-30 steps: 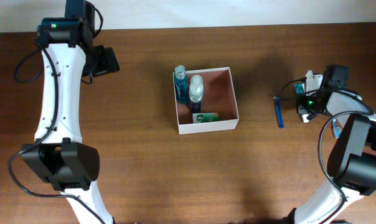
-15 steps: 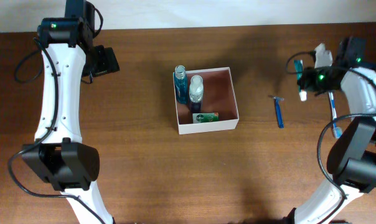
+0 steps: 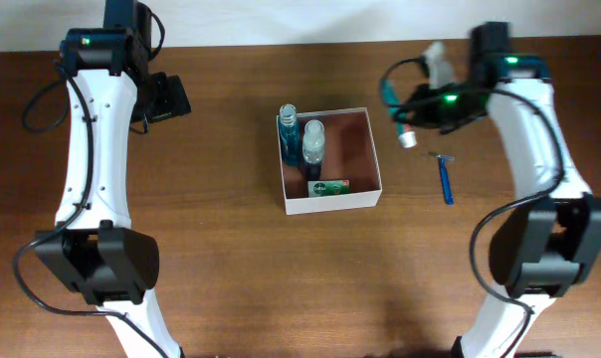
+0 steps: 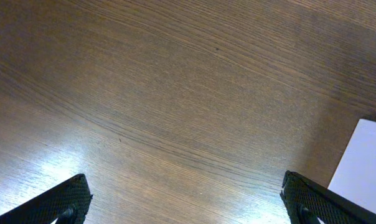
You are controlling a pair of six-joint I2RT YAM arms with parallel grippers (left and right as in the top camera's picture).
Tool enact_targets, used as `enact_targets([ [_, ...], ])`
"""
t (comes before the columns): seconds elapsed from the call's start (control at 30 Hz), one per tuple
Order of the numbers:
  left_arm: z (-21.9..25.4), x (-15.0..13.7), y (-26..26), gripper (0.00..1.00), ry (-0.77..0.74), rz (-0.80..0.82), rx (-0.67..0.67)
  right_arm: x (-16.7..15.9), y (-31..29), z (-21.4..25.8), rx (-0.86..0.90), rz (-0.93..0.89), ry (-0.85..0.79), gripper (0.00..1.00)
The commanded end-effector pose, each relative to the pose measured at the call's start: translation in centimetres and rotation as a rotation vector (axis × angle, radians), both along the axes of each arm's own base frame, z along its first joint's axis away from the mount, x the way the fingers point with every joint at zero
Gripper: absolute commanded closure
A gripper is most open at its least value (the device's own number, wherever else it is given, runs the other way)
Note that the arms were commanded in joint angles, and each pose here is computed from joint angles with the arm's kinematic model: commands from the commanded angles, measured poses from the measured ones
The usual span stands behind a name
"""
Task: Pack container
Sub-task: 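Lift the toothpaste tube and carry it leftward over the box, then lower the toothpaste into the box's right side and release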
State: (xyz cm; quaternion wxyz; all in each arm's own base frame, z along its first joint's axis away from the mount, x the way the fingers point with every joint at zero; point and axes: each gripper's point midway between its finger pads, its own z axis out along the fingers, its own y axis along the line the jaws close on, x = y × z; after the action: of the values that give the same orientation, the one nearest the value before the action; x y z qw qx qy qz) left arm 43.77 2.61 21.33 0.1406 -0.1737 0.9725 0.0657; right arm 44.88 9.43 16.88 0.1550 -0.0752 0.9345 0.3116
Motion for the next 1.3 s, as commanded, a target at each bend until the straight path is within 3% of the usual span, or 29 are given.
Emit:
enact_targets([
  [0.0,-0.4,0.1,0.0,0.01,0.008,0.013,-0.003,-1.1,3.1,1.8,0.031,0.032,0.009,0.96],
  [0.23,-0.4,0.1,0.0,0.01,0.008,0.013,-0.003,-3.0,4.8,0.1,-0.082,0.059,0.084,0.96],
  [0.47,-0.4,0.1,0.0,0.01,0.008,0.013,-0.003,-1.5,6.3,-1.0,-0.147,-0.024,0.058,0.94],
  [0.93,-0.4,0.1,0.0,0.01,0.008,0.013,-0.003,-0.5,6.2,-1.8,-0.243,-0.102,0.036,0.73],
  [1.27,-0.4,0.1,0.0,0.01,0.008,0.013,-0.003,0.3,-0.8,-1.4,-0.308,-0.202,0.056,0.66],
])
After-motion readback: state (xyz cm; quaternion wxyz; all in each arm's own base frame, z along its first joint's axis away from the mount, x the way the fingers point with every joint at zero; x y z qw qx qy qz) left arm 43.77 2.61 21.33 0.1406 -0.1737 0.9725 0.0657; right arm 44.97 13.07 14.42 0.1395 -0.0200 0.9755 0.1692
